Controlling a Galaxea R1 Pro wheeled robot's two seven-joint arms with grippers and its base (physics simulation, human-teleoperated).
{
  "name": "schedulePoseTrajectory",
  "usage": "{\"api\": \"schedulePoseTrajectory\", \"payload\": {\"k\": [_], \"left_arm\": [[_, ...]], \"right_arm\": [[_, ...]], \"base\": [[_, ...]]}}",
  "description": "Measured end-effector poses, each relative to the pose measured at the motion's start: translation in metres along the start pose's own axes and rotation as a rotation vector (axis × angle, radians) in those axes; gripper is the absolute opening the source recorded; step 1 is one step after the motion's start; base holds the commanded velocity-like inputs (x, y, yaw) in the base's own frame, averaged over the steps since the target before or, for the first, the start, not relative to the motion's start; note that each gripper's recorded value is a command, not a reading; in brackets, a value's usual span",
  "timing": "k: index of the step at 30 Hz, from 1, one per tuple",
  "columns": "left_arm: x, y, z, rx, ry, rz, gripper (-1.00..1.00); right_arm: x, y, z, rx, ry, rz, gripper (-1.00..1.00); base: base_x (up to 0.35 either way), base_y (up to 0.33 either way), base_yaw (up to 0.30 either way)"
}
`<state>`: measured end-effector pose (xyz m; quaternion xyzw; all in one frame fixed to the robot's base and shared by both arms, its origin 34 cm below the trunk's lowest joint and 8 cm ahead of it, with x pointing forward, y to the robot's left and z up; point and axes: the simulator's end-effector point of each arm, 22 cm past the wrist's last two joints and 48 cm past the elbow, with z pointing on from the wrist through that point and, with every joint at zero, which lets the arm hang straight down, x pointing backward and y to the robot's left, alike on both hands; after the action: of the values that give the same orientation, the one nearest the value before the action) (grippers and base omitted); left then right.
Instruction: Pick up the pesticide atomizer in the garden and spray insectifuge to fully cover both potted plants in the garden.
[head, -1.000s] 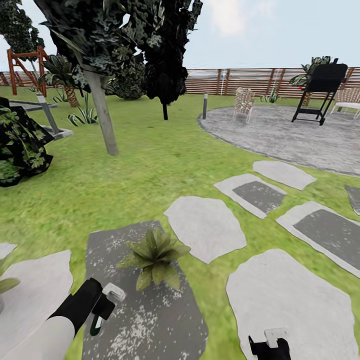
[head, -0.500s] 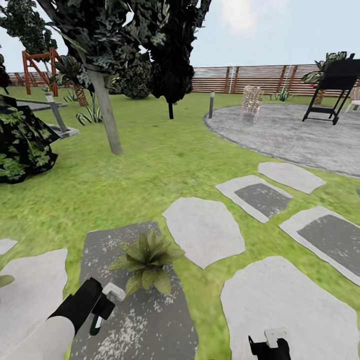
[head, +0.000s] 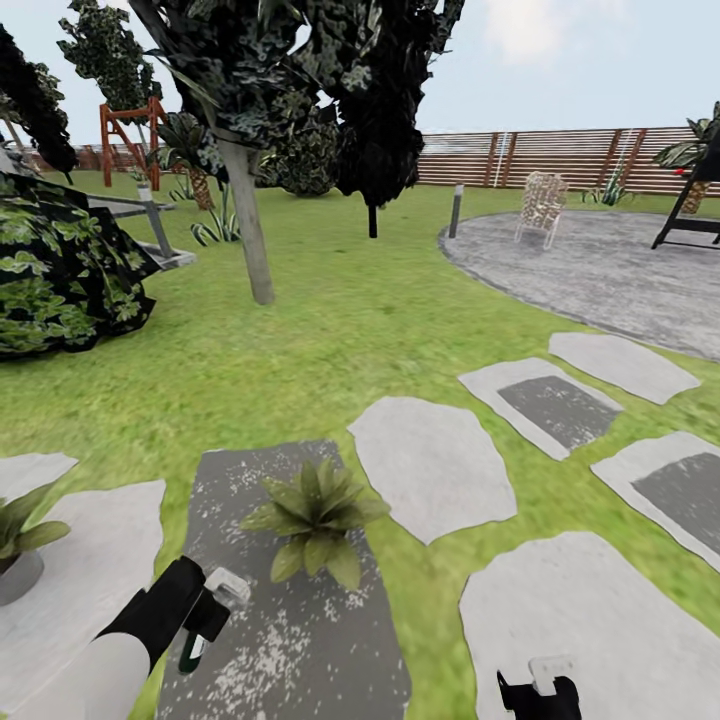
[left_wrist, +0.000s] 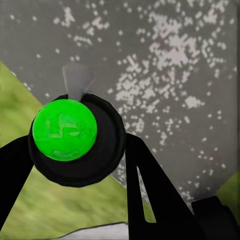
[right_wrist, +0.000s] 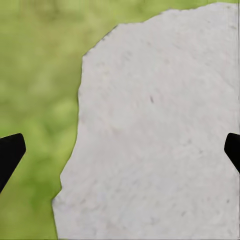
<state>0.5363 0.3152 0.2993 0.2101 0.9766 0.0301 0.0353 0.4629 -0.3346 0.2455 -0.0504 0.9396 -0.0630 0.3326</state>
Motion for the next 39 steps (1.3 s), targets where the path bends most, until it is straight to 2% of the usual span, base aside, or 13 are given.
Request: {"api": "schedulePoseTrajectory", "payload": {"k": [7,15,24,39], "left_arm": [[-0.0001,0.0007,-0.0002,-0.002,0.0,0.0,-1.0],[0.0001,0.0009,0.0001,-0.003,0.0,0.001,-1.0],[-0.0008,0.0006,-0.0003,-0.001,-0.002,-0.002,-1.0],[-0.0028,0.0012,-0.0012,-0.004,-0.007,0.0,-1.0]], "right_arm": [[0.0003,0.0003,-0.0001,0.0,0.001,0.0,1.0],[0.0006,0.0015,0.0001,-0.002,0.002,0.001,1.0],[0.0007,0.0016,0.0,-0.002,0.002,0.001,1.0],[0.0002,0.0014,0.0001,-0.002,0.001,0.001,1.0]], "base": [[0.152,-0.22,0.041],[-0.06,-0.255,0.262],[-0.018,-0.035,0.256],[0.0,-0.247,0.014]]}}
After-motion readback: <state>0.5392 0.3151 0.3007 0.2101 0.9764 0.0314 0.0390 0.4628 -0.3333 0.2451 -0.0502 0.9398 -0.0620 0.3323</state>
